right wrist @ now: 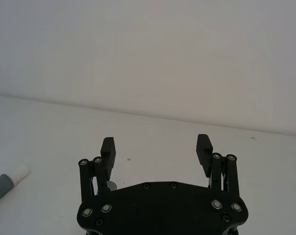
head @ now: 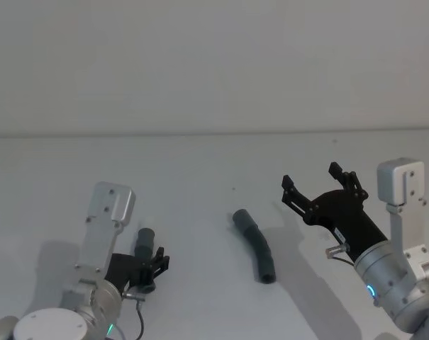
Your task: Use both hands to pick up one end of the pipe from the table, align the ends, and insert them.
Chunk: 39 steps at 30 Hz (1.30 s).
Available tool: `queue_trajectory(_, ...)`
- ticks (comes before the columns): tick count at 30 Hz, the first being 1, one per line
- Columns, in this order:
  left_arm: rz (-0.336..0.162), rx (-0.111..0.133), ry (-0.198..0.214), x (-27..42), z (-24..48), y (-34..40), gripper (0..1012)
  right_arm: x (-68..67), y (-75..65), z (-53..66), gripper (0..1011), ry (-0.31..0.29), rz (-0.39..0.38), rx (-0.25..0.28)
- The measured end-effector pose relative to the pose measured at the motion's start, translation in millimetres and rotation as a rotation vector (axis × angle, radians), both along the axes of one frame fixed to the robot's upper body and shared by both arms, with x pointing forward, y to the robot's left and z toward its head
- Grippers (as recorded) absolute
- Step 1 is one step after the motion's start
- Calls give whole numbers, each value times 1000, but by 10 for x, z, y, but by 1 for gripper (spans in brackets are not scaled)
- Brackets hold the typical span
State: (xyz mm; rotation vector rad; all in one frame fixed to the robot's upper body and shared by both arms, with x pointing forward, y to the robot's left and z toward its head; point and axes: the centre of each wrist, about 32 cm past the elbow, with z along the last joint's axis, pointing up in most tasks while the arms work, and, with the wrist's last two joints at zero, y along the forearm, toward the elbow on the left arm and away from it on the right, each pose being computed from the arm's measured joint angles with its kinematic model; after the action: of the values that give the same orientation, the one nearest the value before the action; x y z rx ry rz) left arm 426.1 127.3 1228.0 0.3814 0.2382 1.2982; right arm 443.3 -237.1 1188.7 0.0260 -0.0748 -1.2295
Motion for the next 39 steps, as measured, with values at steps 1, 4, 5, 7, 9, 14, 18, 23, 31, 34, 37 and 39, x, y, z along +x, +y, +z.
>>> queue_trajectory(1,-1,-2,-1,2,-4,0,1001,0,0,0,1004,0,0,0)
queue_trajectory(4,-5,-7,-3,16,-28,2,1001,0,0,0,1004,0,0,0)
queue_trajectory(5,-5,-9,-3,20,-33,3,1001,0,0,0,1004,0,0,0)
queue_trajectory(7,-8,-11,-4,28,-47,5,1001,0,0,0,1004,0,0,0)
queue_trajectory(9,-10,-13,-5,34,-55,5,1001,0,0,0,1004,0,0,0)
queue_trajectory(14,-19,-17,-9,51,-74,4,1001,0,0,0,1004,0,0,0)
queue_trajectory(18,-26,-17,-10,62,-83,-3,1001,0,0,0,1004,0,0,0)
queue_trajectory(23,-36,-14,-9,79,-96,-22,1001,0,0,0,1004,0,0,0)
queue_trajectory(31,-50,-9,-3,112,-114,-64,1001,0,0,0,1004,0,0,0)
queue_trajectory(34,-53,-7,3,122,-128,-80,1001,0,0,0,1004,0,0,0)
queue_trajectory(37,-53,-7,7,127,-139,-91,1001,0,0,0,1004,0,0,0)
queue_trajectory(39,-53,-6,11,132,-146,-102,1001,0,0,0,1004,0,0,0)
